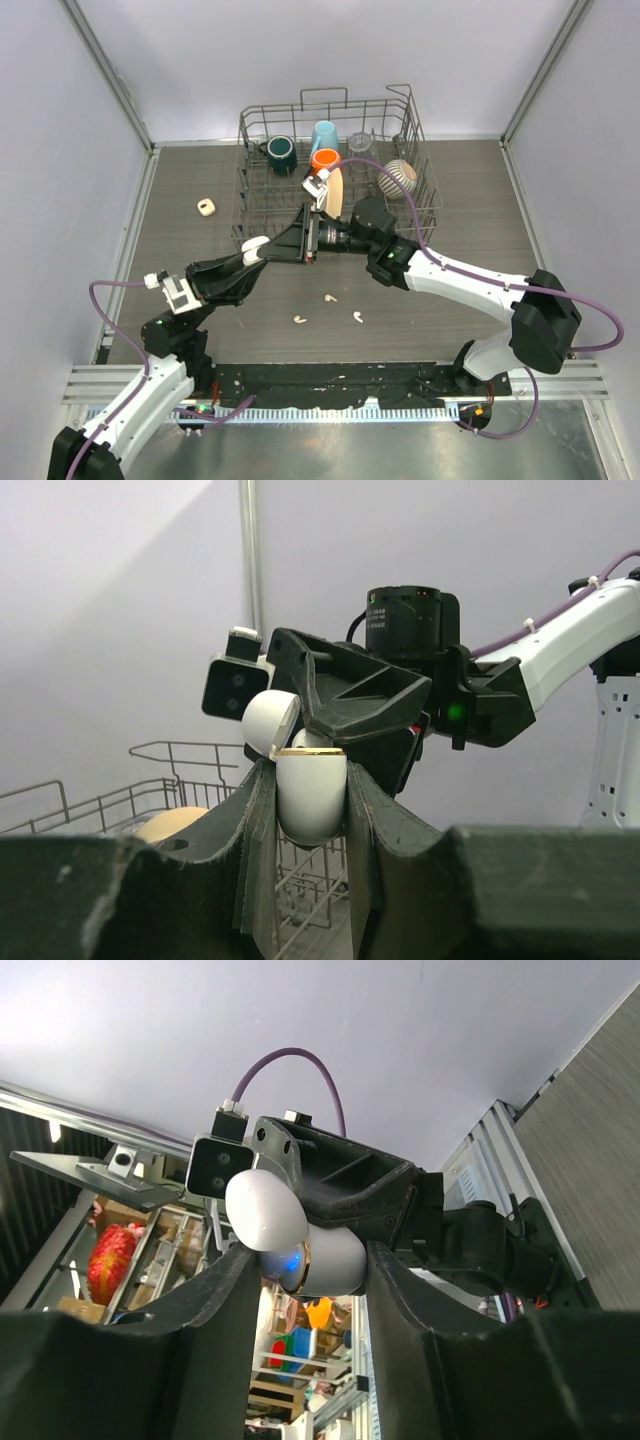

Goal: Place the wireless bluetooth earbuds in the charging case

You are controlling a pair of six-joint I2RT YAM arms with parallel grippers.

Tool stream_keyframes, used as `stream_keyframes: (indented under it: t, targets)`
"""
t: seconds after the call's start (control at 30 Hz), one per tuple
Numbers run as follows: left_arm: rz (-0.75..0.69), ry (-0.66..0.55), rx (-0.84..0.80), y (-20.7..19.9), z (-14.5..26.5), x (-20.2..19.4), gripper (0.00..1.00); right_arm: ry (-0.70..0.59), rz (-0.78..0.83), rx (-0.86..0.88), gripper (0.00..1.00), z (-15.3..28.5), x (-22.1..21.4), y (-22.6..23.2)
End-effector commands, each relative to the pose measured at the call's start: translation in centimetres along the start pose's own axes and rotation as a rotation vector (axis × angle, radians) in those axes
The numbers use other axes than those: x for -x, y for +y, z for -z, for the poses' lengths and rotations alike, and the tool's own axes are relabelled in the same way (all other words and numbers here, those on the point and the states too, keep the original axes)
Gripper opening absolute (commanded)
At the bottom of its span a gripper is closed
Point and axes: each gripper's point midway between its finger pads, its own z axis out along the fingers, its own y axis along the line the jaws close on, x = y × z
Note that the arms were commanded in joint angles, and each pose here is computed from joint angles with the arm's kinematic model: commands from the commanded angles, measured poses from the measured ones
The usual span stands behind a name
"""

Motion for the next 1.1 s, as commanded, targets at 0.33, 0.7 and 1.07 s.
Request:
stream_keyframes:
  t: [0.33,0.7,1.07]
  targets:
    - [-0.011,-0.008,-0.007,0.0,-0.5,0.5,0.15,-0.017,0.138,0.114,0.06,0.6,0.5,3.5]
    - [0.016,0.074,-0.006,-0.1,0.1,-1.1,0.17,-0.032,0.306,-0.006,0.02,1.2,1.2,3.0]
    - [0.026,0.139,-0.030,-0.4,0.4,-2.4,0.00,-0.024,0.330,-0.026,0.01,1.3,1.2,2.7]
